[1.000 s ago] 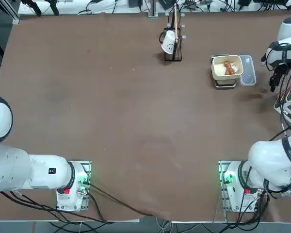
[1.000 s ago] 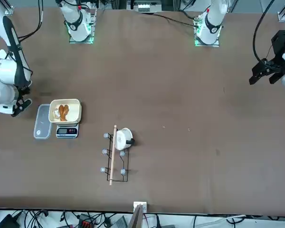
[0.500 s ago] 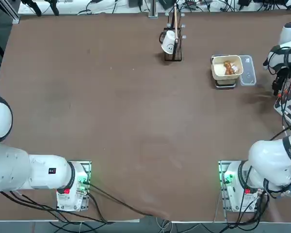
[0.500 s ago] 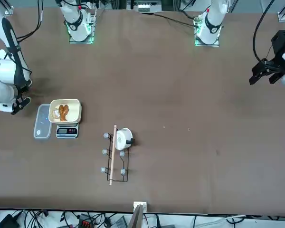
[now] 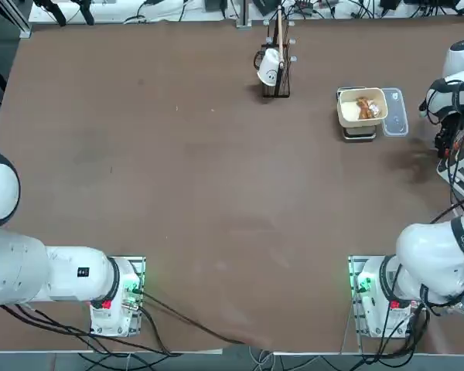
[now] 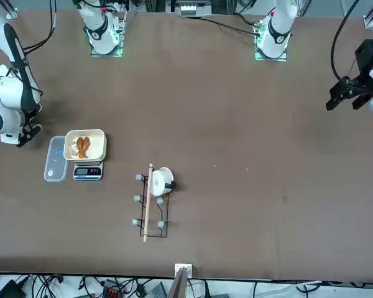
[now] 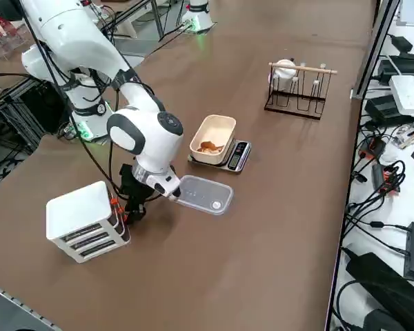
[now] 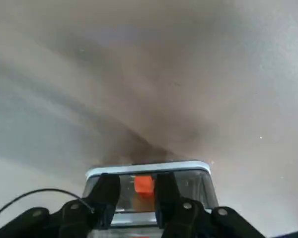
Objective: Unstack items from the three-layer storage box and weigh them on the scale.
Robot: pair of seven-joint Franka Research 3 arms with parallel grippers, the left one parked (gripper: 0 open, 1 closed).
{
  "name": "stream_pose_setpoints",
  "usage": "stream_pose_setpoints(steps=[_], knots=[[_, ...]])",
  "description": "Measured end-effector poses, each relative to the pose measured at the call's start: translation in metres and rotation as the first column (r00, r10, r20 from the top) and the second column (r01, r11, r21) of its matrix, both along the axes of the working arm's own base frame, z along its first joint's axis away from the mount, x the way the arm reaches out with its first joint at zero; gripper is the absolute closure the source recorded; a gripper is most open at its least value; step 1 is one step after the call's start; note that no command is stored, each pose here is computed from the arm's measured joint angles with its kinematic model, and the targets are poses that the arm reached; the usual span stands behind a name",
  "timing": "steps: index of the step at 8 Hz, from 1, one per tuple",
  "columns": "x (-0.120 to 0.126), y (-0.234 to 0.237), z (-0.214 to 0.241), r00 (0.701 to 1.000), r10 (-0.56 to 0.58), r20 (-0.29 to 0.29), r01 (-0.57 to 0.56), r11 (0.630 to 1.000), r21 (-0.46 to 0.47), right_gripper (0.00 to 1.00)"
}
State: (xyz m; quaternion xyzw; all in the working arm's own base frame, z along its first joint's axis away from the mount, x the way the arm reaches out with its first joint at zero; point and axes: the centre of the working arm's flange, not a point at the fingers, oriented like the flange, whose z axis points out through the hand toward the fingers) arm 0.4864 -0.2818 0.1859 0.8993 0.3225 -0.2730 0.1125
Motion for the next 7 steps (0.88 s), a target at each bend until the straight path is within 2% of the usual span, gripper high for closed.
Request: stream_pose_setpoints(steps=[7], knots=[[-0.002,0.0,-0.01,1.0,0.013,-0.009,-0.013,1.0,-0.012,0.53]])
